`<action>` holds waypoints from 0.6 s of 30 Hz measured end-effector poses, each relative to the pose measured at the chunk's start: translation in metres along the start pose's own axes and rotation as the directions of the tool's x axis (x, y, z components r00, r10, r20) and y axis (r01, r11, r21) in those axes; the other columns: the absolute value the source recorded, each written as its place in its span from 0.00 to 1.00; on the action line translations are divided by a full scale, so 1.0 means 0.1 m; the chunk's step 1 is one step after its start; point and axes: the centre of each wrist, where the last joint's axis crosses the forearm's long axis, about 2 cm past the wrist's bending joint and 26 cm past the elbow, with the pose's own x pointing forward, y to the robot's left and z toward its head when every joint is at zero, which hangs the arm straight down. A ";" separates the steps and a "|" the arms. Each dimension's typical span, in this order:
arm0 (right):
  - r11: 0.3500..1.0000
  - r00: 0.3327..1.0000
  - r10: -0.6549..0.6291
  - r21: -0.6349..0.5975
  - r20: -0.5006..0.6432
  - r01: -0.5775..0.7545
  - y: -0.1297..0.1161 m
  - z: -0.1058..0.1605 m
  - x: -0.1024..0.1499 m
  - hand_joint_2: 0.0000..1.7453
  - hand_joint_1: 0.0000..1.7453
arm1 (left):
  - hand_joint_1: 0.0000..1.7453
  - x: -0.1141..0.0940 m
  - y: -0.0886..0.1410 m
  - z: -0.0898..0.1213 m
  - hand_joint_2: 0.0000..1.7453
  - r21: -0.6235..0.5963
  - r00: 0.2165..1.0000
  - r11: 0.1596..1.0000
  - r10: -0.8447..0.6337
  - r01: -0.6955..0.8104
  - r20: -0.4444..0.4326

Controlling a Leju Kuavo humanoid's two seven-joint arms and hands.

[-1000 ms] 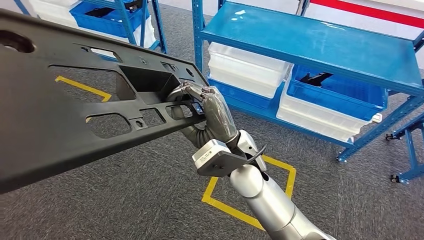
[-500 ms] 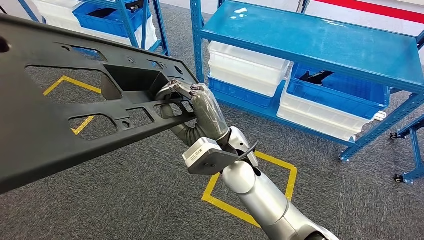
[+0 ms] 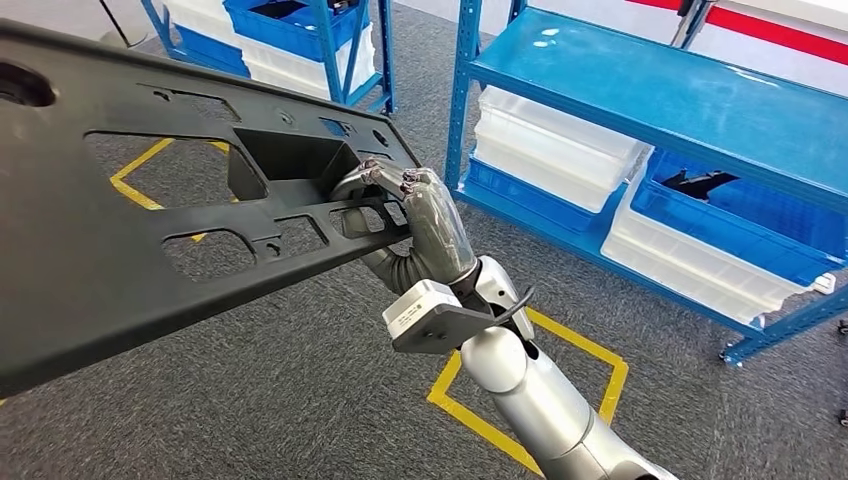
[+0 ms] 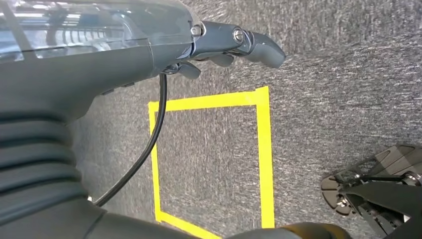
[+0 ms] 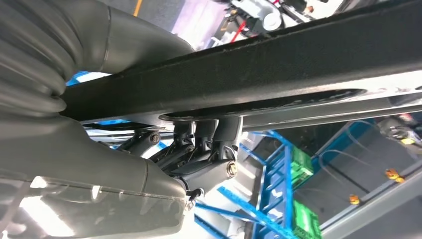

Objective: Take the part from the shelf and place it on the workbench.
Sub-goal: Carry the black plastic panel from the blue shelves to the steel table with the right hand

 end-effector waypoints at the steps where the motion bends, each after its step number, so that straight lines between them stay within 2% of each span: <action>1: 1.000 1.000 0.001 0.000 0.001 -0.001 0.00 0.00 0.00 1.00 1.00 | 0.00 0.00 0.00 0.00 1.00 0.000 1.000 1.000 0.000 0.000 0.001; 18: 1.000 1.000 0.014 -0.007 0.007 -0.014 -0.01 -0.03 0.02 1.00 1.00 | 0.00 0.02 0.01 -0.01 1.00 0.001 1.000 1.000 0.000 0.000 0.005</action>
